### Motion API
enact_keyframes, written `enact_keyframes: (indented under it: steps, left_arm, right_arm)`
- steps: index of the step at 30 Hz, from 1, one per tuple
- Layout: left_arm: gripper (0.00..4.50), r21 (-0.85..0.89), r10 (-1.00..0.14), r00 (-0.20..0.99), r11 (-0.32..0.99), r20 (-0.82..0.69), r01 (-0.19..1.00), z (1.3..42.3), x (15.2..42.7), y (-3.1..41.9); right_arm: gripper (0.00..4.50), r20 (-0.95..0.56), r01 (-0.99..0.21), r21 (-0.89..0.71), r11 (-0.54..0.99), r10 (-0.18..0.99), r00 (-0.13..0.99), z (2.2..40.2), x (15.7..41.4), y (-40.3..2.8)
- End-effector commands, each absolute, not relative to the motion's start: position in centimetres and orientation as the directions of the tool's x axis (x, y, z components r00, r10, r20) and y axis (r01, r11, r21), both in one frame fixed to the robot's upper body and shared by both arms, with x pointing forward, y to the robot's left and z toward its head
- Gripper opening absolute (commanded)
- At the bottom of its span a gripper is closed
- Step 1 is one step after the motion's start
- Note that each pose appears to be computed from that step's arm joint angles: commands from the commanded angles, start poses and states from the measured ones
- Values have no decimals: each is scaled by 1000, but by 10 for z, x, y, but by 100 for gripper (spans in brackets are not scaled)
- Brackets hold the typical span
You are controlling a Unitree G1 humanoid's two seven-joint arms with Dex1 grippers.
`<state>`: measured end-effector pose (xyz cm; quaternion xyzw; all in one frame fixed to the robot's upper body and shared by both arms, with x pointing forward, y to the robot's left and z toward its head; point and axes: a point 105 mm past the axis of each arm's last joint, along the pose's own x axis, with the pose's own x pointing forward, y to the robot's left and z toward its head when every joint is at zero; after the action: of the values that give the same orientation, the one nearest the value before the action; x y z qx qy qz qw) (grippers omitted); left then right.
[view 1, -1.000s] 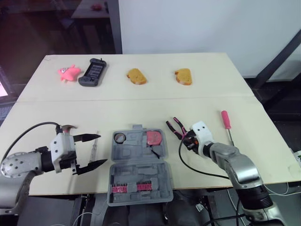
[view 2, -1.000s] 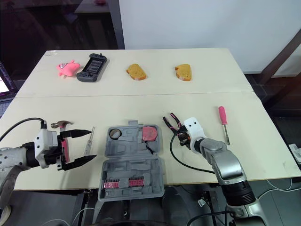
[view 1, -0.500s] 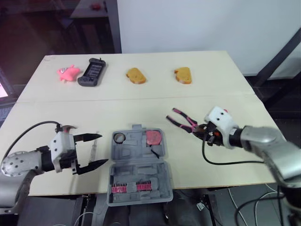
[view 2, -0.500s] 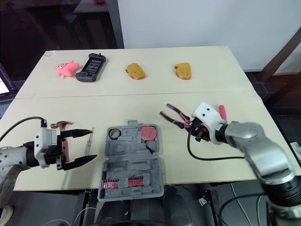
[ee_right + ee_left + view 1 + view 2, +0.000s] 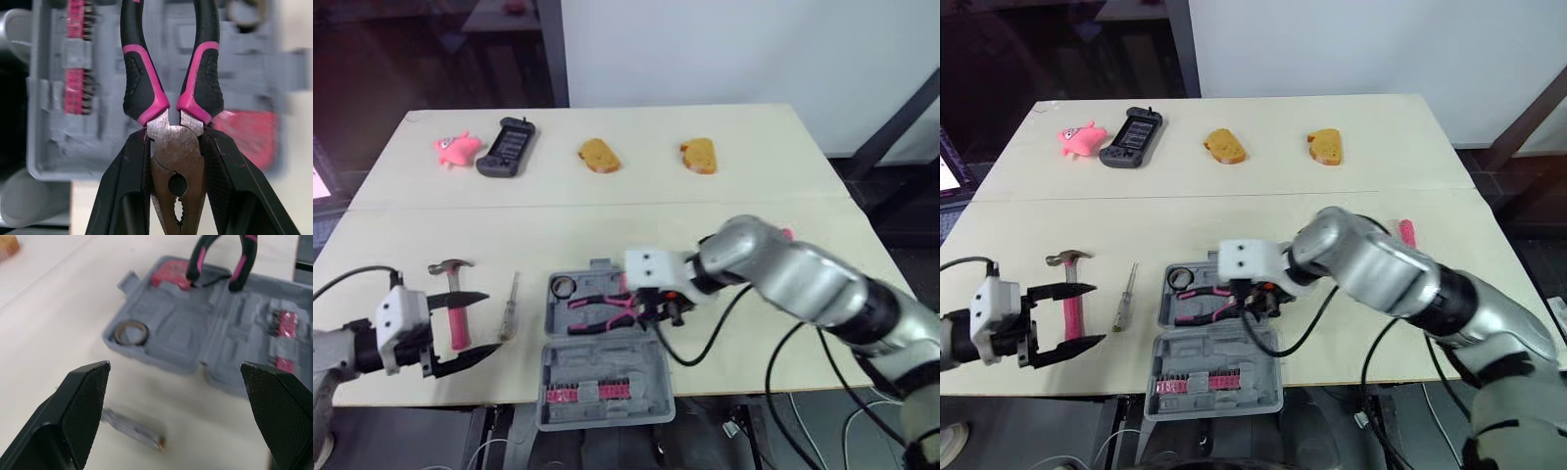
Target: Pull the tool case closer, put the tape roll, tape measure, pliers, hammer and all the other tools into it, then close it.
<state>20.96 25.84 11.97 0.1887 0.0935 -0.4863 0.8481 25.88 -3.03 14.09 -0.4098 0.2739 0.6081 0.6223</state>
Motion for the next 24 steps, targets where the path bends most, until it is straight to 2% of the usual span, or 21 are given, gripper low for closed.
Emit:
enact_keyframes:
  steps: [1, 10, 18, 24]
  left_arm:
    - [450, 262, -798, 501, 432, -336, 863, 125, 201, 258]
    - [450, 257, -801, 496, 429, -336, 866, 120, 192, 259]
    - [450, 283, -805, 500, 423, -318, 861, 120, 192, 258]
    - [450, 285, -805, 500, 422, -319, 861, 120, 194, 257]
  right_arm:
    - [97, -838, -965, -249, -88, 519, 169, 149, 267, -17]
    - [97, -858, -949, -302, -91, 459, 230, 141, 290, -1]
    - [97, -866, -954, -280, -108, 456, 203, 130, 290, 24]
    - [97, -884, -957, -272, -102, 420, 206, 118, 295, 23]
